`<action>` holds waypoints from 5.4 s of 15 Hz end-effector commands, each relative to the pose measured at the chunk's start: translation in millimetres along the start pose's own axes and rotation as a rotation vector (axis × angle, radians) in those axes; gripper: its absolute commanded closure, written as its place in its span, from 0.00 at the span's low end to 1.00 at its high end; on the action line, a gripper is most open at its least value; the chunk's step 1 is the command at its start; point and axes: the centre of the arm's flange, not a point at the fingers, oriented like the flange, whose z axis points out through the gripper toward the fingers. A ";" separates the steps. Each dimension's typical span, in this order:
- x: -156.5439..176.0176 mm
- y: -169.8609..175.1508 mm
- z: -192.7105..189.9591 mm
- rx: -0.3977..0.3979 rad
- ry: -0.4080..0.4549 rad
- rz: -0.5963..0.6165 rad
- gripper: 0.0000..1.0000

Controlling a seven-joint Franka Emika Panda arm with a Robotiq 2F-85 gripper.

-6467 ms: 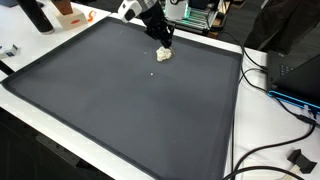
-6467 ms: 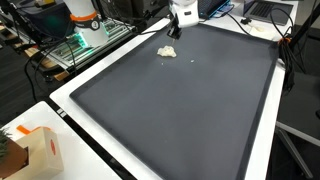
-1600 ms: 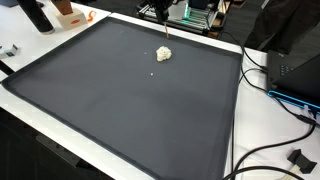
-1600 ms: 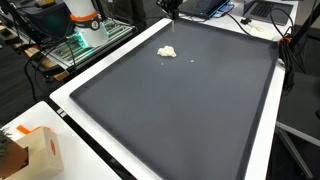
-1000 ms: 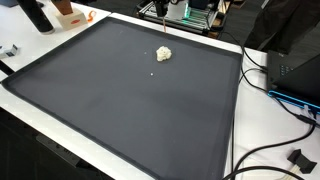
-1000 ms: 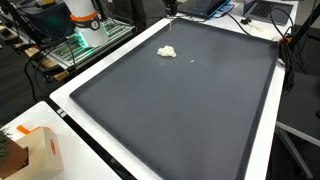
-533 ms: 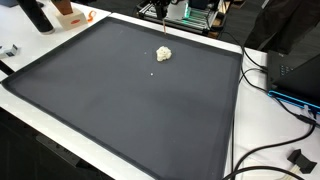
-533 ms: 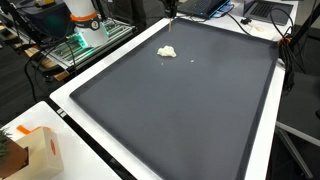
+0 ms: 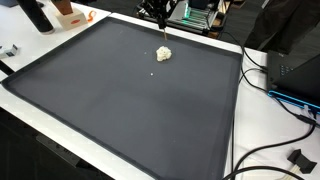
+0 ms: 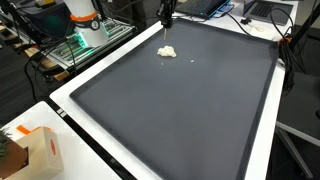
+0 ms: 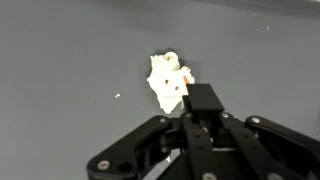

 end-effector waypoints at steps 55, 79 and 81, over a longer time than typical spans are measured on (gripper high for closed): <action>6.8 -15.1 61.9 -0.105 0.005 -0.144 0.97; -17.0 -45.5 -48.8 -0.192 0.112 0.046 0.97; -16.9 -46.3 -54.5 -0.192 0.121 0.050 0.97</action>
